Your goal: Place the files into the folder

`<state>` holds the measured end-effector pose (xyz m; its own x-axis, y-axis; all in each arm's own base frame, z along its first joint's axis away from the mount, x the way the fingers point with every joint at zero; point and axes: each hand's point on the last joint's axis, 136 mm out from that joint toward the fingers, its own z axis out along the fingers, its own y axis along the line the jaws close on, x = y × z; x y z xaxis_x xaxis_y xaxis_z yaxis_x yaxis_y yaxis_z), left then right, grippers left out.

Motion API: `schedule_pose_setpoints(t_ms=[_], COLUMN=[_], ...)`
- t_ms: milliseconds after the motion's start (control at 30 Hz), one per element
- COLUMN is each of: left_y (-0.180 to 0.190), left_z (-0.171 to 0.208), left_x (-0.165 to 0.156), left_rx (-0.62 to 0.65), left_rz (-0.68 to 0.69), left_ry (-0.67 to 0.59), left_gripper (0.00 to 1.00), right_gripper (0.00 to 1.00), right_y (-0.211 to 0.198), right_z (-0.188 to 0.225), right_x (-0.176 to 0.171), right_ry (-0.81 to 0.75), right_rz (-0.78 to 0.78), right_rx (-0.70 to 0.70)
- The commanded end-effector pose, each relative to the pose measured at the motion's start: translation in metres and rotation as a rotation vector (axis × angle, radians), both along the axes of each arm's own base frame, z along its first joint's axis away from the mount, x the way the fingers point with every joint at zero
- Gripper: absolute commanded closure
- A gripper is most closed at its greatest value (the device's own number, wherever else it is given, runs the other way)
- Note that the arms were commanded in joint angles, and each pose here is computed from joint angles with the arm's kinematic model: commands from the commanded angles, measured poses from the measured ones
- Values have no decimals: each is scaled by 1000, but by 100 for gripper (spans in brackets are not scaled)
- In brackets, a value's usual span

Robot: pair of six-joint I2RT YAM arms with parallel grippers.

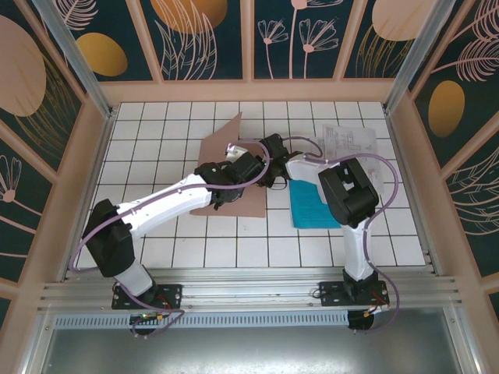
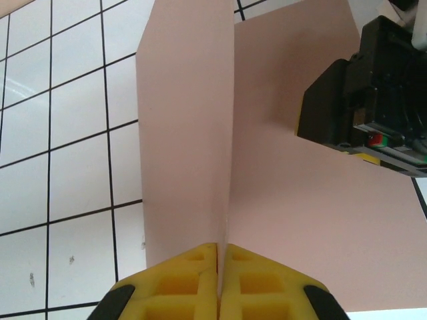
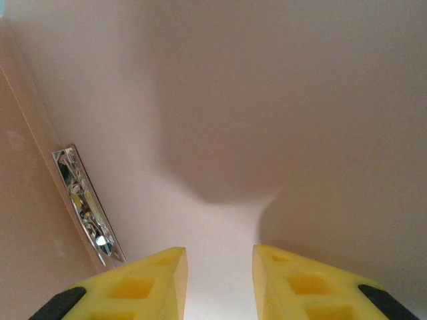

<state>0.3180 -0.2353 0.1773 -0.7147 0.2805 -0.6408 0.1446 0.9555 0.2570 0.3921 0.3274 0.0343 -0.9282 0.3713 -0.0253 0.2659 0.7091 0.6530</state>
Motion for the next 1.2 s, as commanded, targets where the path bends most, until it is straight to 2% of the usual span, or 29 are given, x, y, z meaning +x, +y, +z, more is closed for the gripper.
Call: schedule_pose_setpoints(t_ms=[0,133,333,467,567,600,700,833,900,1000,1167], left_y=[19,49,103,145,175,184,206,233,244,258,272], left_z=[8,16,27,13,-2,-7,-16,-24,-18,8,54], left_x=[-3,0,-2,-5,-4,-3,3,12,18,22,23], left_rx=[-78,-141,-179,-196,-234,-246,-293,-407,-473,-503,-549], left_rz=[79,170,327,442,530,562,647,772,830,901,947], left_ry=[2,-12,-52,-15,30,44,66,73,47,-36,-154], left_gripper=[100,98,81,81,76,72,49,34,24,9,5], right_gripper=[67,68,68,68,68,69,69,69,69,69,69], right_y=[-21,-36,-44,-46,-48,-48,-49,-51,-51,-51,-63], right_z=[-39,-53,-59,-57,-56,-55,-56,-58,-59,-58,-54], right_x=[-20,-34,-42,-41,-39,-40,-42,-46,-48,-48,-38], right_ry=[104,150,173,171,165,163,164,165,166,158,147], right_rz=[-6,-20,-26,-25,-20,-16,-6,8,18,29,17], right_rx=[-149,-199,-201,-189,-186,-186,-187,-194,-194,-195,-195])
